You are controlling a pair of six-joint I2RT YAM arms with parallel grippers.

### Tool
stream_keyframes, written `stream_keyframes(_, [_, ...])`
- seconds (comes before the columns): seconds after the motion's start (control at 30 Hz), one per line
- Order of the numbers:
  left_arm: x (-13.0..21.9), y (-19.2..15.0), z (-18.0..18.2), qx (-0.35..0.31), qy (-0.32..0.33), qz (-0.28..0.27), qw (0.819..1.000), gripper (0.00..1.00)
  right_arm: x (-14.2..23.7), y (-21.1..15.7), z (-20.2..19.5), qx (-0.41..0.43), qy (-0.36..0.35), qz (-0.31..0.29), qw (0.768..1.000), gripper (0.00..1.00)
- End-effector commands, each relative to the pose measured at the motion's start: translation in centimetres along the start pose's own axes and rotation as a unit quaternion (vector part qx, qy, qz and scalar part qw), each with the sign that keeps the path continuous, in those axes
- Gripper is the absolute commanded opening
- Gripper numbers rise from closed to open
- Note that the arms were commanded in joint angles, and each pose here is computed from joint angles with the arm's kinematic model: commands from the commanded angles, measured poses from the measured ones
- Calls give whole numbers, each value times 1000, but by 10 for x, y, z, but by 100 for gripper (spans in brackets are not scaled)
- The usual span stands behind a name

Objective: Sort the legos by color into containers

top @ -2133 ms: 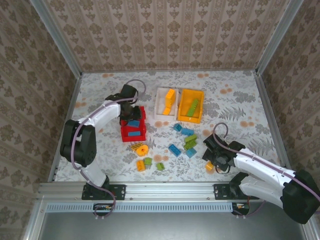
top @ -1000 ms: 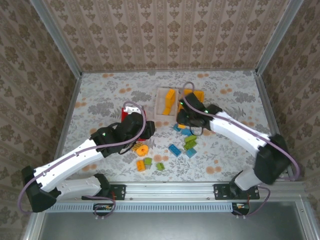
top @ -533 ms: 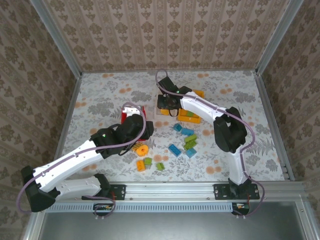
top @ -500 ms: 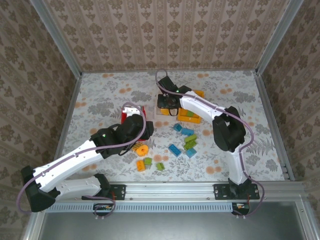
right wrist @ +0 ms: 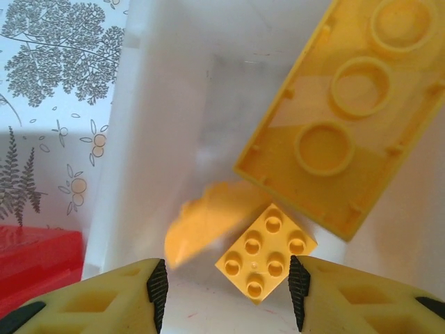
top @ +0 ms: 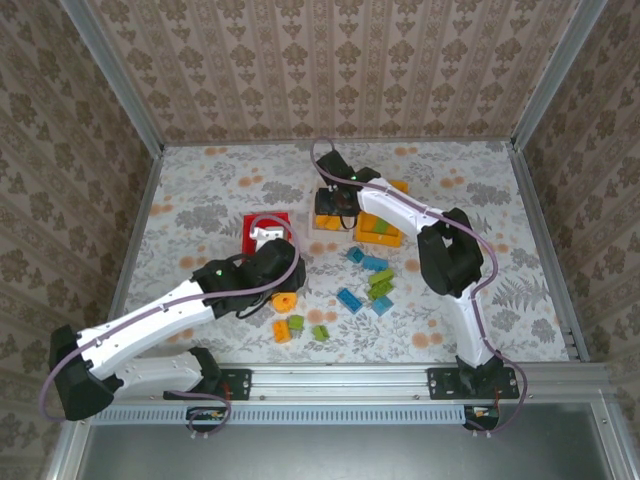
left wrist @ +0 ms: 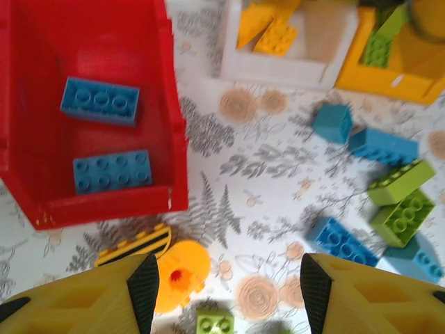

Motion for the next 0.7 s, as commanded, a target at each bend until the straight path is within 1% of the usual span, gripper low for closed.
stream_keyframes(0.0, [-2,-20,14,16,21,40,999,60,56,16,11,14,29,-44,999,49])
stream_keyframes(0.1, [-7,-29,9,7,7,57,998,60,92,13,16,26,48,-74,996,48])
stream_keyframes(0.2, [-19,-37,-20,-36,-44,84,995,62,124,-9,6,22,61,-91,994,48])
stream_keyframes(0.27, [-29,-44,-35,-65,-43,108,991,66,145,-28,-7,14,63,-98,993,48])
stream_keyframes(0.33, [-39,-49,-47,-69,-27,132,988,68,164,-53,-25,8,57,-97,994,49])
stream_keyframes(0.4, [-50,-56,-57,-38,-18,149,988,68,189,-81,-46,1,47,-101,994,51])
stream_keyframes(0.5, [-63,-60,-67,35,14,168,985,69,215,-118,-70,2,42,-103,994,55])
stream_keyframes(0.57, [-70,-57,-74,84,28,172,981,70,230,-139,-81,7,54,-104,993,59])
stream_keyframes(0.67, [-79,-59,-90,157,17,183,970,71,245,-168,-88,17,85,-100,991,66])
Point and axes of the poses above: each hand's point on the last joint's axis, 136 mm out from that joint toward the fingers, its own x axis back along the fingers, its own z axis along the line the jaws close on, y = z × x, the point moved 4 cm from there along x, back along the fingers, and after that the axes turned 7 degrees about x, right-handed, at the moved point
